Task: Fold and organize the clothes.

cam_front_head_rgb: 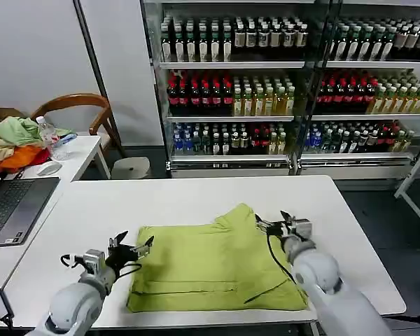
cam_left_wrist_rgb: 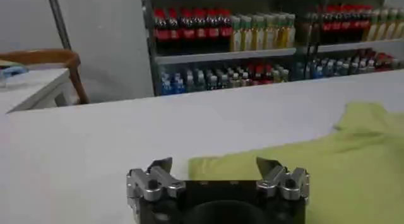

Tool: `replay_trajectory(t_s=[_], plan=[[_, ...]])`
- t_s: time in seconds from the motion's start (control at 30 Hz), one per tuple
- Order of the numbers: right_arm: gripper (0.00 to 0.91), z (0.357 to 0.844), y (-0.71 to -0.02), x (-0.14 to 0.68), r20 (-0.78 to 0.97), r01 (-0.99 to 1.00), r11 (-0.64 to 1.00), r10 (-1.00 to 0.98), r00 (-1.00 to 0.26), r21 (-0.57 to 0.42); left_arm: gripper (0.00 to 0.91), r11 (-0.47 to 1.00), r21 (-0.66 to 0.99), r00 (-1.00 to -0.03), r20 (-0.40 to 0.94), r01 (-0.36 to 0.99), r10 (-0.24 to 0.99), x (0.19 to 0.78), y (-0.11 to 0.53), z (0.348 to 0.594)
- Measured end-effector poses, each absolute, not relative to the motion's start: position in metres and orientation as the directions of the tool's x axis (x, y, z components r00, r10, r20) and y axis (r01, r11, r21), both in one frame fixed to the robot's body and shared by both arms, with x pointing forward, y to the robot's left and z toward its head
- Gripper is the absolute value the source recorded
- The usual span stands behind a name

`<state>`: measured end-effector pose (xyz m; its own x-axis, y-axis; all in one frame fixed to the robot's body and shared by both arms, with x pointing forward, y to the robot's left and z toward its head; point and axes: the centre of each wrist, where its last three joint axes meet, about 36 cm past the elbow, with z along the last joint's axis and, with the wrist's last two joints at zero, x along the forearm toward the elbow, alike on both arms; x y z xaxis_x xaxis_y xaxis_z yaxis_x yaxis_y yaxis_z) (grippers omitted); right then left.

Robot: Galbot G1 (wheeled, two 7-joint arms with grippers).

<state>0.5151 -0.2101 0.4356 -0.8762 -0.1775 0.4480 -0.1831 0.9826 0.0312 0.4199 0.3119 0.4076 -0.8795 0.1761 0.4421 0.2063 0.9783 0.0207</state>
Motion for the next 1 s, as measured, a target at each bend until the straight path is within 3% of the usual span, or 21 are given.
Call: replay_trajectory(t_s=[0.67,0.7,0.73,0.77,0.8,1.0], plan=[[0.907,0.408,-0.166,0.585,0.510,-0.195,0.979,-0.197,-0.837,0.058,0.907,0.984,0.004,-0.857,0.492,0.180,0.155,0.467,0.326,0.381],[0.907,0.407,-0.165,0.586,0.510,-0.194,0.979,-0.197,-0.837,0.060,0.383,0.984,0.004,-0.855,0.496,0.177,0.152,0.467,0.327,0.379],[0.816,0.407,-0.164,0.587,0.511,-0.194,0.979,-0.198,-0.837,0.061,0.141,0.985,0.004,-0.853,0.499,0.174,0.149,0.468,0.327,0.378],[0.131,0.406,-0.163,0.589,0.513,-0.194,0.979,-0.198,-0.835,0.062,0.050,0.985,0.002,-0.852,0.501,0.173,0.148,0.468,0.327,0.377],[0.000,0.405,-0.162,0.589,0.516,-0.195,0.979,-0.199,-0.833,0.062,0.050,0.985,0.002,-0.852,0.502,0.173,0.148,0.469,0.327,0.376],[0.000,0.402,-0.158,0.589,0.534,-0.199,0.977,-0.206,-0.820,0.070,0.050,0.982,-0.006,-0.849,0.503,0.187,0.165,0.469,0.325,0.375]])
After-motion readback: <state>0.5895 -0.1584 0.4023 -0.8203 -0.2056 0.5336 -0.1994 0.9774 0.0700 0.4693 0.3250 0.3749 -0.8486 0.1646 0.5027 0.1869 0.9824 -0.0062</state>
